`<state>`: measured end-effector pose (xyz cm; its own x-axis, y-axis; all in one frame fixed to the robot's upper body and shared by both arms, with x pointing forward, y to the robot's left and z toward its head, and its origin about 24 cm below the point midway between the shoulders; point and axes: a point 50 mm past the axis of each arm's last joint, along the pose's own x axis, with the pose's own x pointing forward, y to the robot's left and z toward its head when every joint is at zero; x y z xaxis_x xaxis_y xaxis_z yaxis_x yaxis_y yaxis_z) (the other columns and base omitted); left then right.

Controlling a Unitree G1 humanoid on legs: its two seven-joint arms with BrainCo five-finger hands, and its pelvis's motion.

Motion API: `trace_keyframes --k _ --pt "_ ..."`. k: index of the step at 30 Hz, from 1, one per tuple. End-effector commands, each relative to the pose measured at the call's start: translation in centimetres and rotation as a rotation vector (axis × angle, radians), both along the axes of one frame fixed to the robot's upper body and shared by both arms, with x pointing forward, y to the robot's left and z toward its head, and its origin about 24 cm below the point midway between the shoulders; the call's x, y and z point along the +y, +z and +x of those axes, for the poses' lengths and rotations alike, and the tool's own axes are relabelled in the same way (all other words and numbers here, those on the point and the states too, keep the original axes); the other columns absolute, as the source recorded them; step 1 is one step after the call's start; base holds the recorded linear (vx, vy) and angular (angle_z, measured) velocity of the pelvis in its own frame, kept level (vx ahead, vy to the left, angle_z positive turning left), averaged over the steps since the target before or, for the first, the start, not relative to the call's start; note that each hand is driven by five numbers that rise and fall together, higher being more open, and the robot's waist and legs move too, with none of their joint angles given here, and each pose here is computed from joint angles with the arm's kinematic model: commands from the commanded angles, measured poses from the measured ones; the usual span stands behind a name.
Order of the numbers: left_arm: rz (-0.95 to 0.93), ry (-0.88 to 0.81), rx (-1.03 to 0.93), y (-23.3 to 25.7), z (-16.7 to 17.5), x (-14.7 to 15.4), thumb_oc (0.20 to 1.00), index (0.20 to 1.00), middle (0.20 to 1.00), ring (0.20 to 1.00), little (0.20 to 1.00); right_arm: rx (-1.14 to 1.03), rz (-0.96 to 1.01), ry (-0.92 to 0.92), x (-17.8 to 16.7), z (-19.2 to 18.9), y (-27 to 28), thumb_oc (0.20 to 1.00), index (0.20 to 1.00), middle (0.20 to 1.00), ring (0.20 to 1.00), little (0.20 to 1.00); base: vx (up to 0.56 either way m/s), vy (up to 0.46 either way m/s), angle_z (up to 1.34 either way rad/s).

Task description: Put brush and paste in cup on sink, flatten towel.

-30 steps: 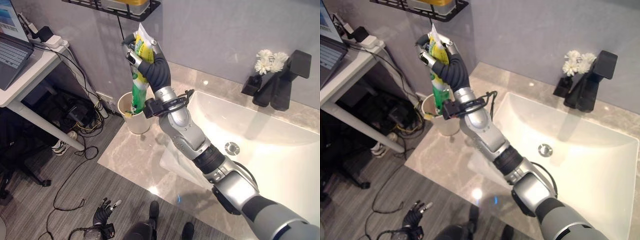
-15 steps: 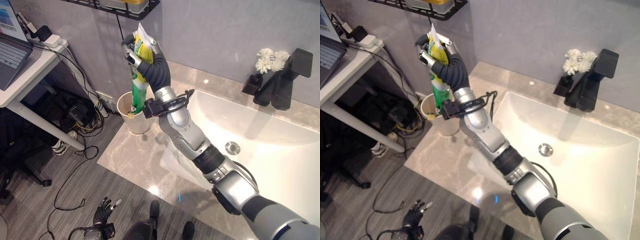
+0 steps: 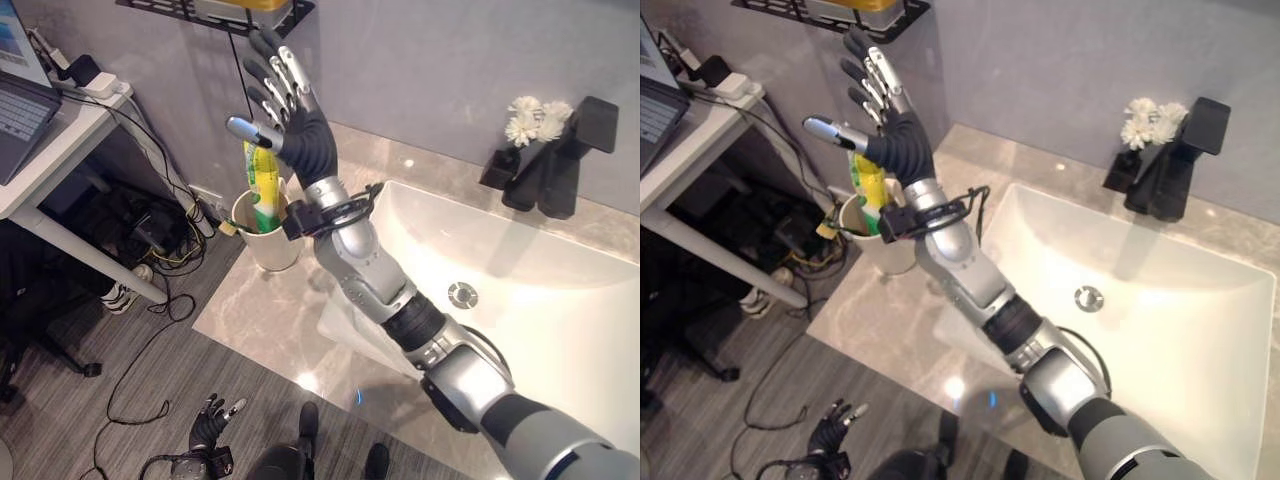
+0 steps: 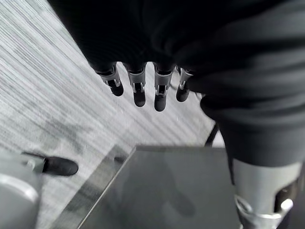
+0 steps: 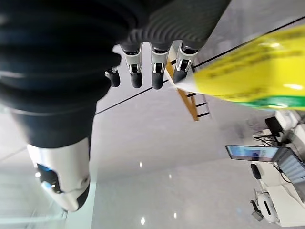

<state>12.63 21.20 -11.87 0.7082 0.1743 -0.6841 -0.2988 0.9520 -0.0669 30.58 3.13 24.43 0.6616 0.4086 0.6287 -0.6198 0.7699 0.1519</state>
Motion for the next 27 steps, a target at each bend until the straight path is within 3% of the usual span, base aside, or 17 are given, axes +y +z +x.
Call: trace_keyframes --k 1,15,24,27 --pt "0.053 -0.03 -0.019 0.2 0.0 1.1 1.0 1.0 1.0 1.0 1.0 -0.134 0.135 0.072 0.6 -1.5 4.3 1.0 1.0 1.0 1.0 1.0 0.0 0.005 0.03" --pt "0.112 -0.123 0.026 -0.3 1.8 1.2 1.0 1.0 1.0 1.0 1.0 -0.246 0.1 -0.114 -2.6 -0.4 6.1 1.0 1.0 1.0 1.0 1.0 0.0 0.006 -0.03" --pt "0.14 -0.191 0.062 -0.6 2.2 1.2 1.0 1.0 1.0 1.0 1.0 -0.507 -0.001 -0.375 -8.8 -1.9 7.6 1.0 1.0 1.0 1.0 1.0 -0.02 0.045 -0.17" --pt "0.125 -0.16 0.097 -1.1 1.2 1.7 1.0 1.0 1.0 1.0 1.0 -0.663 -0.143 -0.594 -13.8 -3.4 7.4 1.0 1.0 1.0 1.0 1.0 -0.05 0.039 -0.42"
